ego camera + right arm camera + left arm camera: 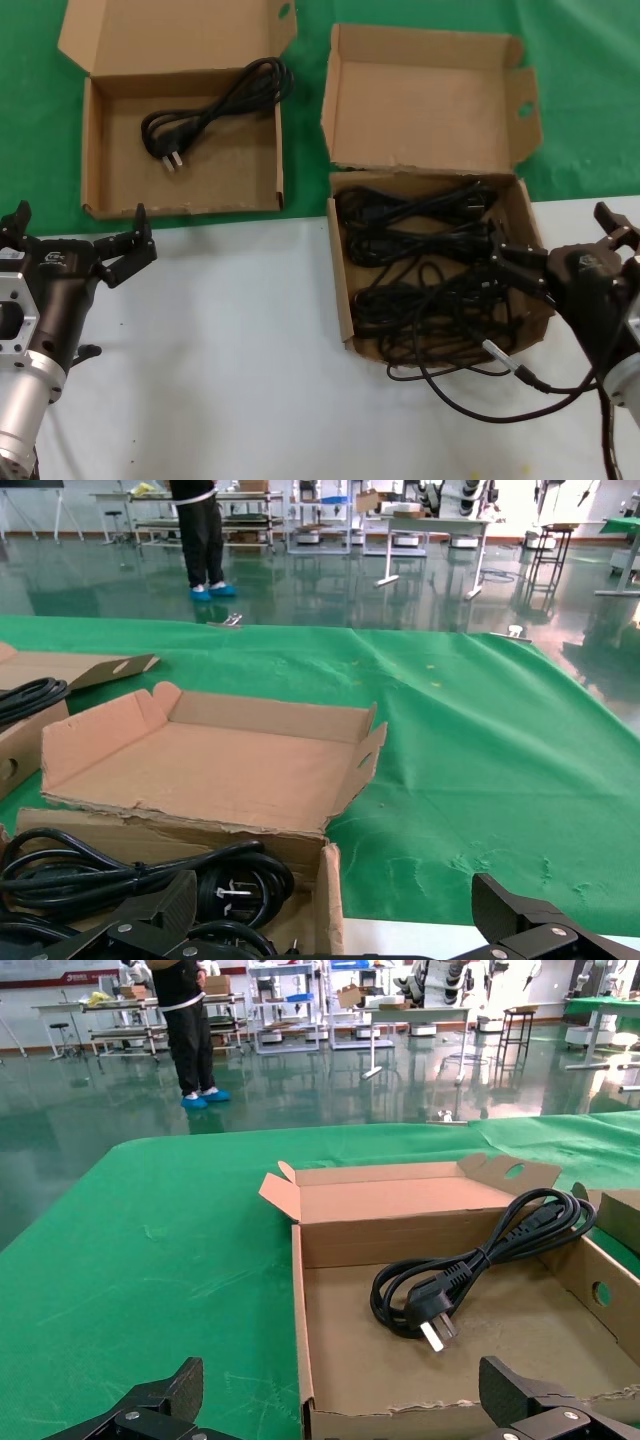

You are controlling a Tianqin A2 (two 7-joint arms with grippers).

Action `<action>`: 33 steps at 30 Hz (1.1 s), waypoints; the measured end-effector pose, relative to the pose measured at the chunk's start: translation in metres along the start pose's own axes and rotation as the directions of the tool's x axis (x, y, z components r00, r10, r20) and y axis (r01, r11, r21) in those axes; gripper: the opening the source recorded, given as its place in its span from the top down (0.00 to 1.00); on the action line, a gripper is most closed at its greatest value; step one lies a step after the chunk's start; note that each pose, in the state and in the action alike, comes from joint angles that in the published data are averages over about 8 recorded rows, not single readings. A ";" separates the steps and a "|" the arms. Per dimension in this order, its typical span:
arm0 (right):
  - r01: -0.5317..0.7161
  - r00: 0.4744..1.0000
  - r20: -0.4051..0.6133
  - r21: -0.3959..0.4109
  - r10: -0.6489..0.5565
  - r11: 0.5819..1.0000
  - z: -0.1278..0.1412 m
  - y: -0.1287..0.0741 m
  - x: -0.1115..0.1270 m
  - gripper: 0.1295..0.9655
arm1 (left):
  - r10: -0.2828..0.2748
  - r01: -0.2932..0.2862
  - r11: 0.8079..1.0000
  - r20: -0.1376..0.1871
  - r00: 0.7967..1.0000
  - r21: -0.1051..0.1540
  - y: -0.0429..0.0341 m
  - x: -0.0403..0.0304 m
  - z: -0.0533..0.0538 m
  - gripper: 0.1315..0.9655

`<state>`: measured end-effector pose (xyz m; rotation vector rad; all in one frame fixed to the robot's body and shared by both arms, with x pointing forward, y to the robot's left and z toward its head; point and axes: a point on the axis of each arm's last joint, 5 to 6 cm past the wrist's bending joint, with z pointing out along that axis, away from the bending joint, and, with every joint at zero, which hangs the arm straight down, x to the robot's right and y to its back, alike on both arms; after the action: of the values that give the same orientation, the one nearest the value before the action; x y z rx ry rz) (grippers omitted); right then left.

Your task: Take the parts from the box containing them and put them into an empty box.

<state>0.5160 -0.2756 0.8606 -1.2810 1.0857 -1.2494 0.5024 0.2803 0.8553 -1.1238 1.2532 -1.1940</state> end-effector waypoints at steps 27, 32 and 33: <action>0.000 1.000 0.000 0.000 0.000 1.000 0.000 0.000 0.000 0.00 | 0.000 0.000 1.000 0.000 1.000 0.000 0.0000 0.0000 0.000 0.00; 0.000 1.000 0.000 0.000 0.000 1.000 0.000 0.000 0.000 0.00 | 0.000 0.000 1.000 0.000 1.000 0.000 0.0000 0.0000 0.000 0.00; 0.000 1.000 0.000 0.000 0.000 1.000 0.000 0.000 0.000 0.00 | 0.000 0.000 1.000 0.000 1.000 0.000 0.0000 0.0000 0.000 0.00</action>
<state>0.5160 -0.2756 0.8606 -1.2810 1.0857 -1.2494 0.5024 0.2803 0.8553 -1.1238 1.2532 -1.1940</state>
